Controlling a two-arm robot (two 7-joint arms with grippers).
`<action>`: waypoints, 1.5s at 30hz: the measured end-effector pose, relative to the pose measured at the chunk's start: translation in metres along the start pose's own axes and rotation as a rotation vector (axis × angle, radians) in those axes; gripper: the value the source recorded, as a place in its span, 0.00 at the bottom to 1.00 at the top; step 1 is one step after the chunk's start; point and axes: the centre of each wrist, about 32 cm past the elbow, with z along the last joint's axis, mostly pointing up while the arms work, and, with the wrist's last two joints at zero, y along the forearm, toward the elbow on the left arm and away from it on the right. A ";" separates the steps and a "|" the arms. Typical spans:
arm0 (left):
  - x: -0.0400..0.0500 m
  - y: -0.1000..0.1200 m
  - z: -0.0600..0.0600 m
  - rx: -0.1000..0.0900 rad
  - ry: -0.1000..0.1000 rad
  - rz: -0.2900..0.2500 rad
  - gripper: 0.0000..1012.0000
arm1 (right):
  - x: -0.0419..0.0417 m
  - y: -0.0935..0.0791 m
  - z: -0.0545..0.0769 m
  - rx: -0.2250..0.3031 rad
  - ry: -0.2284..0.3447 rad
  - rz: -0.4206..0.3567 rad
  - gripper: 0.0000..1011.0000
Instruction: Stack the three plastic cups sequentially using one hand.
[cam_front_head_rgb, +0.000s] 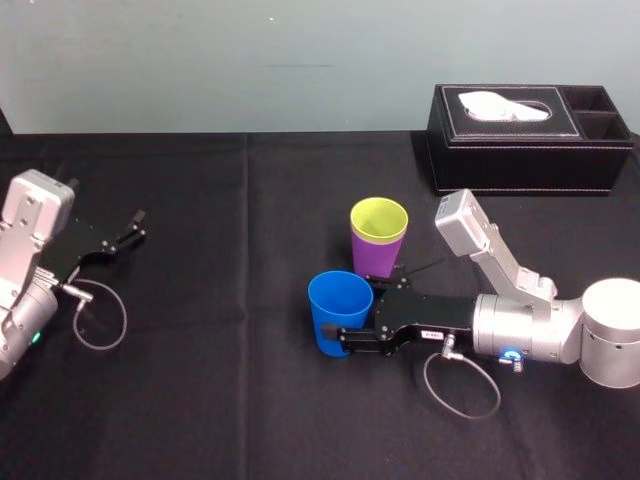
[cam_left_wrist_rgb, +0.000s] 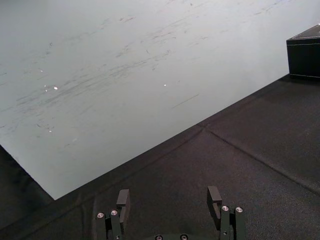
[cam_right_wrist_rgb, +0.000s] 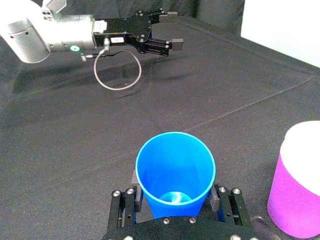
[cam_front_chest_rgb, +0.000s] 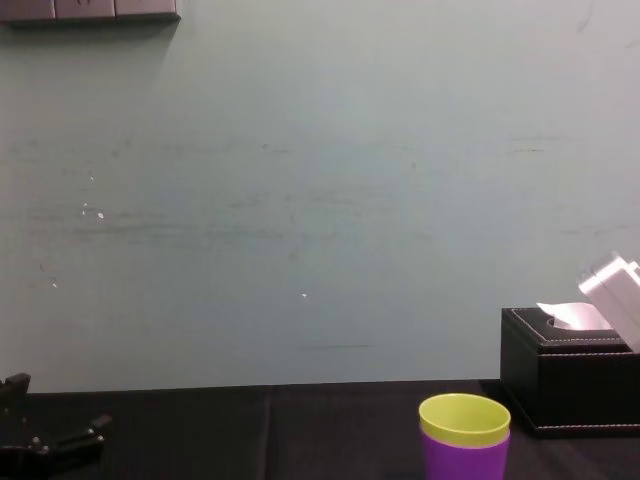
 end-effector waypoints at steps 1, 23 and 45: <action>0.0000 0.000 0.000 0.000 0.000 0.000 1.00 | 0.0000 0.000 0.000 0.000 0.000 0.000 0.73; 0.0000 0.000 0.000 0.000 0.000 0.000 1.00 | -0.0035 -0.005 0.006 0.011 -0.017 -0.007 0.72; 0.0000 0.000 0.000 0.000 0.000 0.000 1.00 | -0.0123 -0.046 0.073 0.085 -0.046 -0.077 0.72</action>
